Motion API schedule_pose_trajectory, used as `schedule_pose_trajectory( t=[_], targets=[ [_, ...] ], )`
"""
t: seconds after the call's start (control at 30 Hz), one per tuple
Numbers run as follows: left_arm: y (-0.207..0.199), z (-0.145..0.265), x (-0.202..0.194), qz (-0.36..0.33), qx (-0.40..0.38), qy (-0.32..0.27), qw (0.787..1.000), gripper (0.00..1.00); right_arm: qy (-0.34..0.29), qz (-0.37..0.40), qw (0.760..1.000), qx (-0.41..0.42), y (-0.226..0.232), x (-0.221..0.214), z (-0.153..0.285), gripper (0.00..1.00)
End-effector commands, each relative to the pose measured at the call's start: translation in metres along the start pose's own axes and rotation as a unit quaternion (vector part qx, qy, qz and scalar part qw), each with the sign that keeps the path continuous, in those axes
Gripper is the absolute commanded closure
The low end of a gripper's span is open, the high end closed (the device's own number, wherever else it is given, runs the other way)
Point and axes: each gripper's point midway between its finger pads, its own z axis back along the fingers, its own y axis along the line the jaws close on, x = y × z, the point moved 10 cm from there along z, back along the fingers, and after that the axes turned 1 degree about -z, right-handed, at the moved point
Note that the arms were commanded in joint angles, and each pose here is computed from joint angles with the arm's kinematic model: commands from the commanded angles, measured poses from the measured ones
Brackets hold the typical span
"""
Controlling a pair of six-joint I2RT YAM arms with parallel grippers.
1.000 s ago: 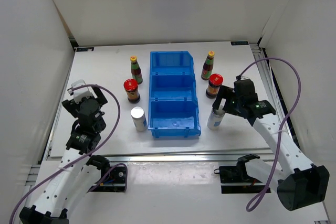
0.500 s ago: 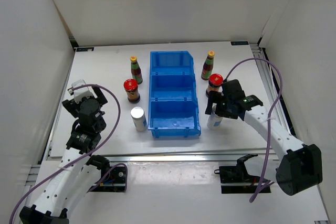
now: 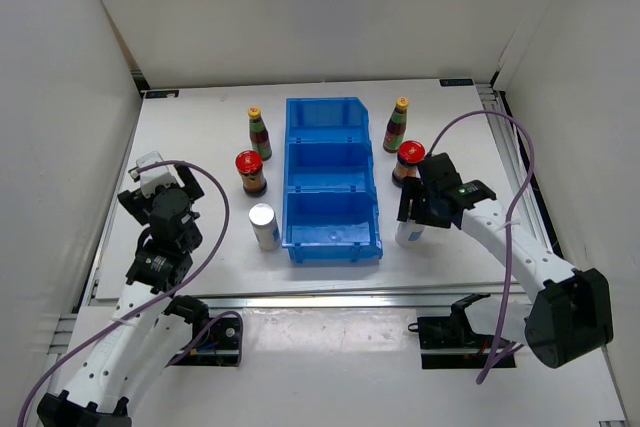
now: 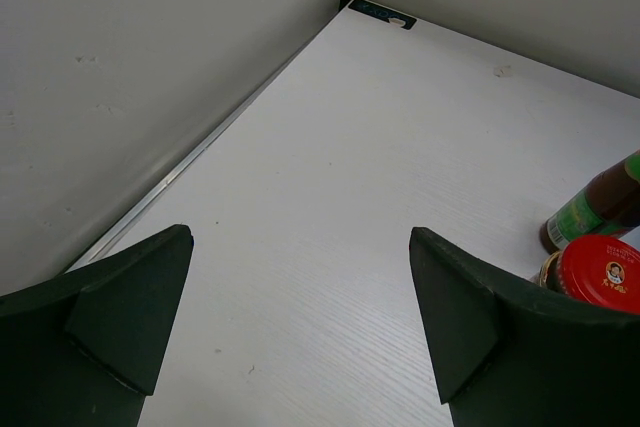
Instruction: Organize the condiment bottles
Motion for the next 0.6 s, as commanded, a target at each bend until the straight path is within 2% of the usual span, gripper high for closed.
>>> schedule_pose_trajectory(
  t=[0.0, 0.07, 0.13, 0.17, 0.23, 0.27, 0.37, 0.4, 0.53, 0.57],
  targets=[
    [0.001, 0.0, 0.0, -0.002, 0.004, -0.003, 1.0, 0.0, -0.02, 0.001, 1.0, -0.009, 0.003, 0.01, 0.007, 0.26],
    [0.001, 0.0, 0.0, -0.002, 0.004, -0.003, 1.0, 0.0, -0.021, 0.01, 1.0, -0.016, 0.005, 0.01, 0.007, 0.31],
    [0.0, 0.0, 0.001, 0.002, 0.004, -0.006, 1.0, 0.0, -0.024, 0.014, 0.999, -0.02, 0.008, 0.011, 0.007, 0.47],
    [0.0, 0.0, 0.001, 0.002, 0.004, -0.006, 1.0, 0.0, -0.028, 0.013, 0.999, -0.021, 0.01, 0.013, 0.01, 0.62],
    [0.0, 0.0, 0.001, 0.002, 0.004, -0.006, 1.0, 0.0, -0.025, 0.019, 0.999, -0.033, 0.011, 0.013, 0.011, 0.73],
    [0.001, 0.001, 0.003, 0.005, 0.003, -0.009, 1.0, 0.0, -0.037, 0.026, 0.998, -0.04, 0.014, 0.015, 0.013, 0.82],
    [0.001, 0.001, 0.003, 0.005, 0.003, -0.009, 1.0, 0.0, -0.068, 0.046, 0.995, -0.049, 0.024, 0.022, 0.031, 0.96],
    [0.001, 0.001, 0.003, 0.005, 0.003, -0.009, 1.0, 0.0, -0.086, 0.059, 0.993, -0.06, 0.028, 0.023, 0.04, 1.0],
    [0.001, 0.001, 0.003, 0.005, 0.003, -0.009, 1.0, 0.0, -0.142, 0.103, 0.983, -0.054, 0.052, 0.038, 0.073, 1.0],
    [0.001, 0.001, 0.003, 0.005, 0.003, -0.009, 1.0, 0.0, -0.173, 0.1, 0.978, -0.055, 0.058, 0.047, 0.087, 1.0]
  ],
)
